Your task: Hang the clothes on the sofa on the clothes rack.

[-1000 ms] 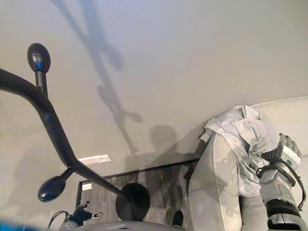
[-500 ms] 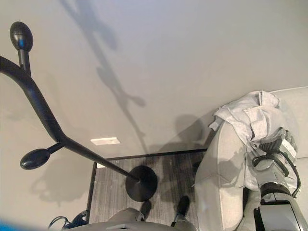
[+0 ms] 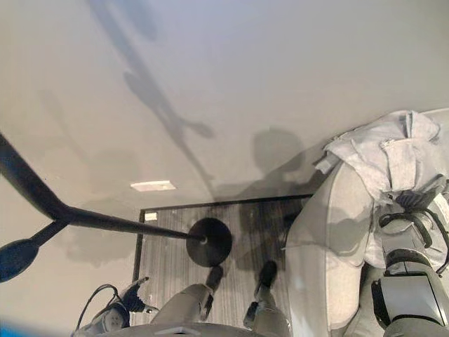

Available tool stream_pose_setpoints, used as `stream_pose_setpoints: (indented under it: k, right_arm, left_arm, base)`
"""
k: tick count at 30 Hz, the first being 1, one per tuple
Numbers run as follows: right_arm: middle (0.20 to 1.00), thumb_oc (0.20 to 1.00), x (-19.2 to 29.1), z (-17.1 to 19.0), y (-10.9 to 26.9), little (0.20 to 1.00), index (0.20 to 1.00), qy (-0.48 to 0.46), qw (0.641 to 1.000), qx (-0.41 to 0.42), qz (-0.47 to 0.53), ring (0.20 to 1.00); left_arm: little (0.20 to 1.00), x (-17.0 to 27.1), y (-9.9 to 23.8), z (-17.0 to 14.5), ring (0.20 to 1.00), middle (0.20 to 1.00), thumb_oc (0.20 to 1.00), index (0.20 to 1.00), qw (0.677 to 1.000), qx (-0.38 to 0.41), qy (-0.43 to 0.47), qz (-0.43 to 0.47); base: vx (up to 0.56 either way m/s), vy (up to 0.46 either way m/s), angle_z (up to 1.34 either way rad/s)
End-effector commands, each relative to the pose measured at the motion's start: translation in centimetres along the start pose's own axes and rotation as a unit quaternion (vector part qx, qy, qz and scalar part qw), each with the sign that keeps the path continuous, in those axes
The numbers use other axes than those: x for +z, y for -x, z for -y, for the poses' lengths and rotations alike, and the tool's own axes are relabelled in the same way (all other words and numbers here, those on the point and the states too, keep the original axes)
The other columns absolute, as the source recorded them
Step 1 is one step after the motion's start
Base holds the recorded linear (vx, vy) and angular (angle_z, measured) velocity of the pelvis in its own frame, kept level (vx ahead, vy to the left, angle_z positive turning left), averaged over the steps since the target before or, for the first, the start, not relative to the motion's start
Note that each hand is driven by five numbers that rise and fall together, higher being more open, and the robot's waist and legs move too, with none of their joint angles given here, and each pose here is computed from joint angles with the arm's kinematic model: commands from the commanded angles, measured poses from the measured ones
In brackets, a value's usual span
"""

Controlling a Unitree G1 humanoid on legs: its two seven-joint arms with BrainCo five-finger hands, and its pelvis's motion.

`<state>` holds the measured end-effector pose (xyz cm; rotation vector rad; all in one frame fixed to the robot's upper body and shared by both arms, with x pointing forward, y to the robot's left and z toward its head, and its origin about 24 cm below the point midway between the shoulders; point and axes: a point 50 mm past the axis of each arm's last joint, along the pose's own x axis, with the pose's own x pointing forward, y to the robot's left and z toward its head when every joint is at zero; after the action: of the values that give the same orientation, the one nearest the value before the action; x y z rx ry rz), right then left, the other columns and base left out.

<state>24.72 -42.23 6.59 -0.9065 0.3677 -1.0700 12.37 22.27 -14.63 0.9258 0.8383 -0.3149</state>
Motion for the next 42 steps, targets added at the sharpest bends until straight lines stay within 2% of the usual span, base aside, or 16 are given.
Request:
stream_pose_setpoints:
  k: [1,2,3,6,17,21,24,26,27,29,30,32,33,34,37,42]
  right_arm:
    - [0.831,0.831,-1.1,-1.9,1.0,0.831,0.831,-0.013,0.996,0.083,-0.040,0.831]
    - [0.721,0.721,-1.0,-1.9,1.0,0.721,0.721,-0.014,0.996,0.084,-0.040,0.721]
    - [0.200,0.200,-1.4,-2.3,1.3,0.200,0.200,-0.015,0.993,0.103,-0.051,0.200]
    - [0.200,0.200,-2.3,-3.6,2.3,0.200,0.200,0.002,0.986,0.150,-0.068,0.200]
    - [0.200,0.200,-3.8,-5.9,5.0,0.200,0.200,-0.100,0.967,0.187,-0.142,0.200]
    - [0.200,0.200,-3.4,-6.9,6.1,0.200,0.200,-0.172,0.953,0.193,-0.158,0.200]
    - [0.200,0.200,-0.1,-7.1,6.2,0.200,0.200,-0.302,0.929,0.176,-0.121,0.200]
    - [0.200,0.200,1.0,-6.6,5.9,0.200,0.200,-0.338,0.922,0.161,-0.102,0.200]
    - [0.200,0.200,3.8,-5.0,5.3,0.200,0.200,-0.399,0.906,0.132,-0.041,0.200]
    - [0.200,0.200,4.7,-3.7,5.1,0.200,0.200,-0.422,0.900,0.111,-0.010,0.200]
    - [0.200,0.200,5.8,-1.5,4.4,0.200,0.200,-0.451,0.889,0.071,0.032,0.200]
    - [0.200,0.200,7.1,0.5,4.0,0.200,0.200,-0.485,0.871,0.038,0.068,0.200]
    - [0.200,0.200,7.1,0.5,4.0,0.200,0.200,-0.485,0.871,0.038,0.068,0.200]
    - [0.200,0.200,8.5,2.5,4.0,0.200,0.200,-0.510,0.853,0.012,0.108,0.200]
    - [0.200,0.200,9.8,4.4,4.0,0.200,0.200,-0.531,0.835,-0.014,0.142,0.200]
    - [0.200,0.200,13.2,6.4,4.7,0.200,0.200,-0.562,0.802,-0.025,0.201,0.200]
  left_arm:
    - [1.000,-0.5,-0.3,-1.3,1.000,1.000,1.000,1.000,0.999,0.019,-0.033,-0.004]
    - [1.000,-0.5,-0.3,-1.3,1.000,1.000,1.000,1.000,0.999,0.019,-0.032,-0.004]
    - [1.000,-0.5,-0.3,-1.6,1.000,1.000,1.000,1.000,0.999,0.023,-0.030,-0.004]
    - [1.000,-0.2,-0.4,-2.2,1.000,1.000,1.000,1.000,0.999,0.024,-0.045,0.012]
    - [1.000,-0.5,-0.5,-3.3,1.000,1.000,1.000,1.000,0.998,0.033,-0.060,0.012]
    - [1.000,-1.1,-0.3,-3.1,1.000,1.000,1.000,1.000,0.998,0.031,-0.055,-0.004]
    - [1.000,-1.9,0.0,-2.2,1.000,1.000,1.000,1.000,0.999,0.025,-0.037,-0.030]
    - [1.000,-2.1,0.1,-1.9,1.000,1.000,1.000,1.000,0.999,0.024,-0.031,-0.037]
    - [1.000,-2.4,0.3,-1.3,1.000,1.000,1.000,1.000,0.998,0.021,-0.020,-0.049]
    - [1.000,-2.5,0.4,-0.9,1.000,1.000,1.000,1.000,0.998,0.018,-0.012,-0.056]
    - [1.000,-2.6,0.6,-0.2,1.000,1.000,1.000,1.000,0.998,0.012,-0.002,-0.061]
    - [1.000,-2.8,0.9,0.4,1.000,1.000,1.000,1.000,0.998,0.002,0.003,-0.069]
    - [1.000,-2.8,0.9,0.4,1.000,1.000,1.000,1.000,0.998,0.002,0.002,-0.069]
    - [1.000,-3.0,1.1,1.0,1.000,1.000,1.000,1.000,0.997,-0.007,0.007,-0.078]
    - [1.000,-3.4,1.5,2.0,1.000,1.000,1.000,1.000,0.996,-0.024,0.008,-0.091]
    - [1.000,-4.0,1.9,2.6,1.000,1.000,1.000,1.000,0.994,-0.023,0.026,-0.107]
  base:
    - [-0.02,0.025,-0.07]
    - [-0.01,0.018,-0.06]
    - [0.00,0.005,-0.07]
    - [0.01,0.001,-0.03]
    - [0.00,0.004,0.02]
    - [0.01,0.021,0.03]
    - [0.01,0.050,-0.05]
    - [0.02,0.055,-0.11]
    - [0.03,0.083,-0.14]
    - [0.04,0.100,-0.10]
    - [0.07,0.117,-0.02]
    - [0.07,0.124,0.03]
    - [0.04,0.163,0.04]
    - [0.00,0.128,0.01]
    - [0.01,0.252,-0.02]
    - [0.00,0.236,-0.17]
